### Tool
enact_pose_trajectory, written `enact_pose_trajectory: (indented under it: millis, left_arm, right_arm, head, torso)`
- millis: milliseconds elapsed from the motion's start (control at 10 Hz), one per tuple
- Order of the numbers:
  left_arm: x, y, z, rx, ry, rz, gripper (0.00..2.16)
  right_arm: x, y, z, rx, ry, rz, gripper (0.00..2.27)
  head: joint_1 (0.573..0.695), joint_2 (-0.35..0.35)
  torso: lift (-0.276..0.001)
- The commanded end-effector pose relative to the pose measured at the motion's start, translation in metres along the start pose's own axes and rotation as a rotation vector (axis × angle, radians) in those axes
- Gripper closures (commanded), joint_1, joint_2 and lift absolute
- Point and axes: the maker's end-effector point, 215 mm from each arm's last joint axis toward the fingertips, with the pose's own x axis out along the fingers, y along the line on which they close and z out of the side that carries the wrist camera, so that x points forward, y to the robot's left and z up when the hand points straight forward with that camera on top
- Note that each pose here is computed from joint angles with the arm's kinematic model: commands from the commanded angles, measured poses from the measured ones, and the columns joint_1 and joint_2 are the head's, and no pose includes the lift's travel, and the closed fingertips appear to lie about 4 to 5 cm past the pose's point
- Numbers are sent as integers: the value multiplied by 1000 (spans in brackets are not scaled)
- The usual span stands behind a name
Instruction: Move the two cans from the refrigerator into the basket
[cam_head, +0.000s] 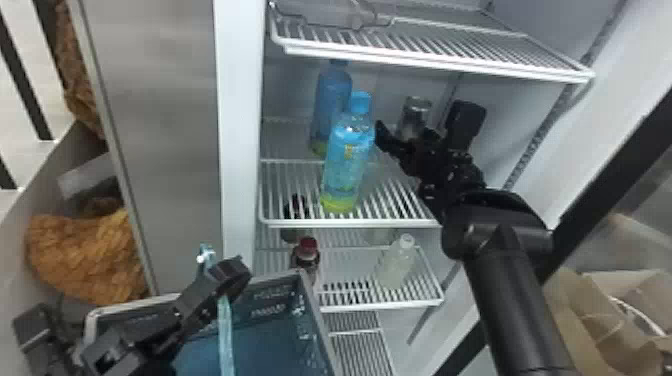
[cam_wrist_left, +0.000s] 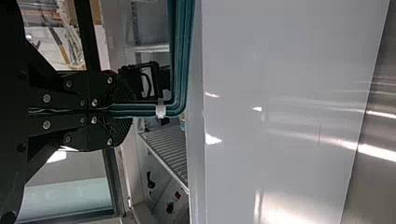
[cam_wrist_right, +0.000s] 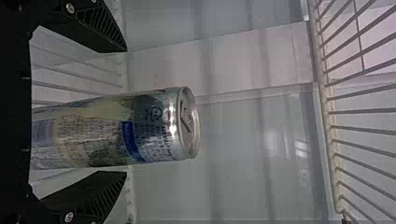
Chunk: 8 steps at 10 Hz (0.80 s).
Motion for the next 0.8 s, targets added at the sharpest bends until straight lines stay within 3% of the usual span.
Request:
enact_pose_trajectory:
  millis: [0,100,200,400,500,700]
  left_arm:
    - [0,0,0,0,1,-1,1200]
    - [0,1,1,-1,-2,0,1200]
    - [0,1,1,-1,-2,0,1200]
    - [0,0,1,-2,-3,-1,1200]
    - [0,-1,1,-3,-3,-3,1200]
    - [-1,0,0,-5,-4,-2,1200]
  right_arm:
    - [2,0,-7,10,31,1,101]
    - [3,0,-6,6,35,-3,111]
    - [4,-2,-10,10,48,-7,262]
    - [5,-6,-5,-15,47,-17,1110]
    - [5,-7,-1,-32,39,-25,1268]
    - [0,-9,2,-50,24,-30,1280]
  head:
    - [630,-254]
    - [630,-253]
    - [632,-252]
    - [634,-253]
    - [633,-254]
    - [628,-258]
  torso:
    - [-35]
    - [-35]
    - [-35]
    - [-35]
    - [-35]
    - [-35]
